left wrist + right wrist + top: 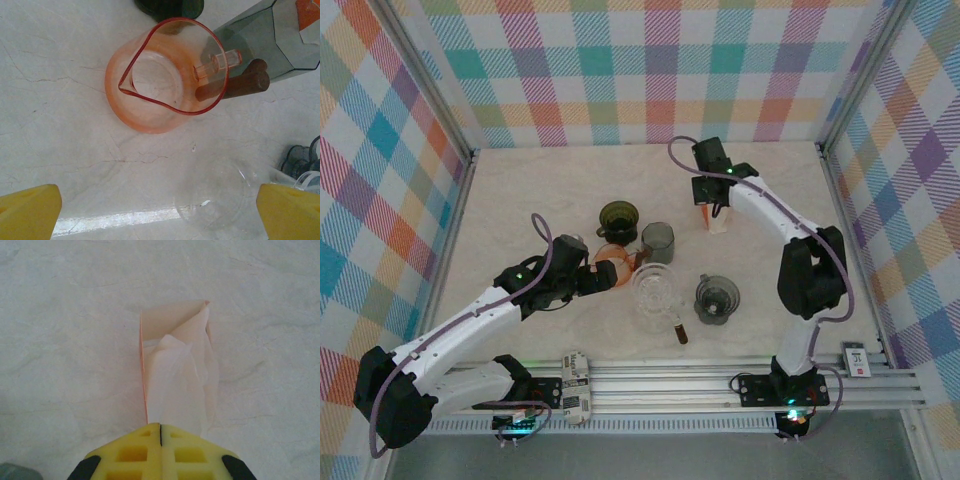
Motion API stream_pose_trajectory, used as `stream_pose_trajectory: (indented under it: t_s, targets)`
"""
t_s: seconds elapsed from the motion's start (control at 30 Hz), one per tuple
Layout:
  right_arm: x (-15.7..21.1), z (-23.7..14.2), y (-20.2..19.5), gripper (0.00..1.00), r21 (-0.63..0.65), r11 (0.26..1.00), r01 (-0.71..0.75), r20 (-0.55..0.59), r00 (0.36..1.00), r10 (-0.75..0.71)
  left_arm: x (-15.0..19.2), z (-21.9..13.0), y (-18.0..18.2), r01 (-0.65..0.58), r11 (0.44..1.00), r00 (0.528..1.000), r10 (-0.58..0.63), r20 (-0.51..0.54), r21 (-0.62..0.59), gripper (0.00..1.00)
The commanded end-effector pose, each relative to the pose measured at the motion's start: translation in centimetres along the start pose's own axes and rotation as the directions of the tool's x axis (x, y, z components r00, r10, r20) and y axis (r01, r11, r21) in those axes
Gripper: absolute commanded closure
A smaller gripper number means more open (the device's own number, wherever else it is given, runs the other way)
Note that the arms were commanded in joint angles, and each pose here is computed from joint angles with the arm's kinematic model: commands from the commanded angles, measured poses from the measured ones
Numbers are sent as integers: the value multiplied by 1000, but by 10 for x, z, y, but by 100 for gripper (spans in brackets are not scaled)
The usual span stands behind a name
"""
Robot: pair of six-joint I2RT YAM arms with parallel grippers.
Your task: Place the coffee filter in the dripper
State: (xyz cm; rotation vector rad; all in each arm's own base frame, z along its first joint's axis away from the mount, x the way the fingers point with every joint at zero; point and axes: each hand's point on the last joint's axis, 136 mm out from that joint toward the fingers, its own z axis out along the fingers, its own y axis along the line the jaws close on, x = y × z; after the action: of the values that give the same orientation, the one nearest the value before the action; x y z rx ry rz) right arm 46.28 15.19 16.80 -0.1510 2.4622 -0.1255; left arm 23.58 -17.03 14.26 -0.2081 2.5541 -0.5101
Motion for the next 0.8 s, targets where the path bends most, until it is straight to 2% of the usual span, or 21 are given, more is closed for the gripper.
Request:
stream_pose_trajectory:
  t_s: [0.0, 0.77]
  targets:
    - [-5, -19, 2, 100, -34, 999, -23, 35, 999, 24, -6, -5, -4, 0, 1000, 1000, 0, 7, 13, 0]
    - [8, -66, 2, 100, -122, 992, -40, 98, 994, 52, -9, -10, -17, 4, 999, 1000, -3, -28, 38, 0]
